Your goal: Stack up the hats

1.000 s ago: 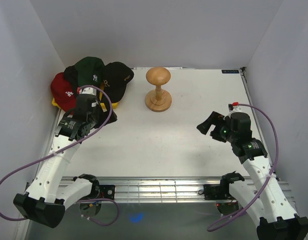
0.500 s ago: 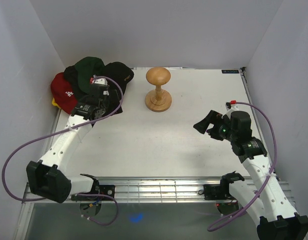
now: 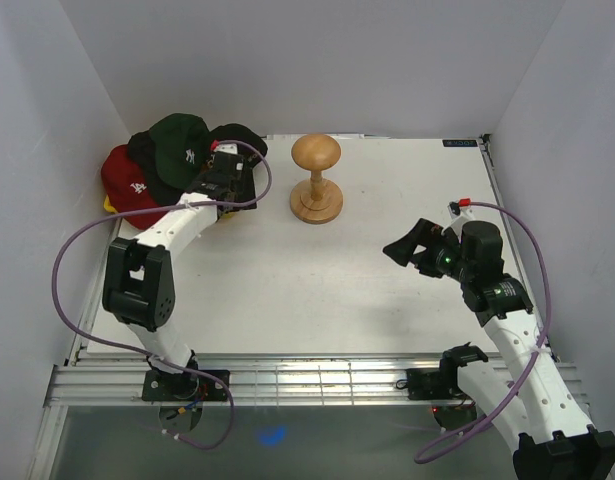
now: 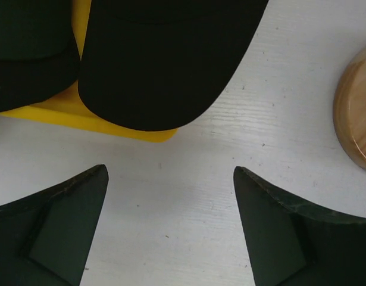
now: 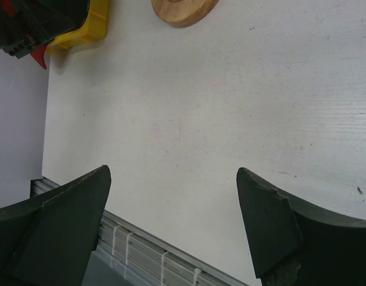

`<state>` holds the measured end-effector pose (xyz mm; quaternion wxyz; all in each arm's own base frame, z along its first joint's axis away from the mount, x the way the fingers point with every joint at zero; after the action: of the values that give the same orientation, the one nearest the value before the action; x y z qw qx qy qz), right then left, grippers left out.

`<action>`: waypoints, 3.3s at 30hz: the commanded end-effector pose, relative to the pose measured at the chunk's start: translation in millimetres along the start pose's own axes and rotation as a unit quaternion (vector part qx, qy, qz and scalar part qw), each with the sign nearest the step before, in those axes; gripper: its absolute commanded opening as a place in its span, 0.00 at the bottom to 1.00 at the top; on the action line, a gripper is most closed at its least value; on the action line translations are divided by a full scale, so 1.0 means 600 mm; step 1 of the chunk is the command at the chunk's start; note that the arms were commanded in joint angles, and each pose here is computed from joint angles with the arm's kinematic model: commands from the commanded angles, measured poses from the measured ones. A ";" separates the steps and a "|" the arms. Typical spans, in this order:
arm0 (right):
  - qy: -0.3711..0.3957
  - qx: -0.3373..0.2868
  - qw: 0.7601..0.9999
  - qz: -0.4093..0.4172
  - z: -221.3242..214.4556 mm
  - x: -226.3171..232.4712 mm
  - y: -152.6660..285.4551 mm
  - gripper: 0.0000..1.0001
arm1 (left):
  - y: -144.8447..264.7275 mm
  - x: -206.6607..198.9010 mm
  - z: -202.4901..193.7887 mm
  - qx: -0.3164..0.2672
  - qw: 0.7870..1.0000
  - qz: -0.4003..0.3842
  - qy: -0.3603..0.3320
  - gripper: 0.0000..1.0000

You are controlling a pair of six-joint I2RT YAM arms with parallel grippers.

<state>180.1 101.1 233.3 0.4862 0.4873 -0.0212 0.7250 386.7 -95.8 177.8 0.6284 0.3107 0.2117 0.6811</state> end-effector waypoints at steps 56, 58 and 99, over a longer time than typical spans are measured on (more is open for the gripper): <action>0.025 -0.010 0.996 0.081 0.020 0.036 -0.013 0.93 | -0.038 0.032 0.134 -0.085 0.965 0.244 -0.036 0.00; 0.029 -0.010 0.996 0.082 0.022 0.038 -0.013 0.94 | -0.030 0.035 0.141 -0.089 0.964 0.250 -0.033 0.00; 0.123 -0.008 0.976 0.178 0.050 0.193 -0.086 0.99 | 0.258 0.061 0.244 -0.118 0.979 0.161 0.027 0.00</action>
<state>223.6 180.5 273.8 0.3686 0.4118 -0.0009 0.8334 412.1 -101.2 333.4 0.5065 0.3343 0.0775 0.7910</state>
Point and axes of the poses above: each gripper's point midway between its finger pads, its own y axis back along the fingers, its own x axis along the line the jaws close on, z = x × y, the point moved 7 cm from there along y, back along the fingers, and after that the axes turned 9 degrees about -y, right-handed, at the moved point
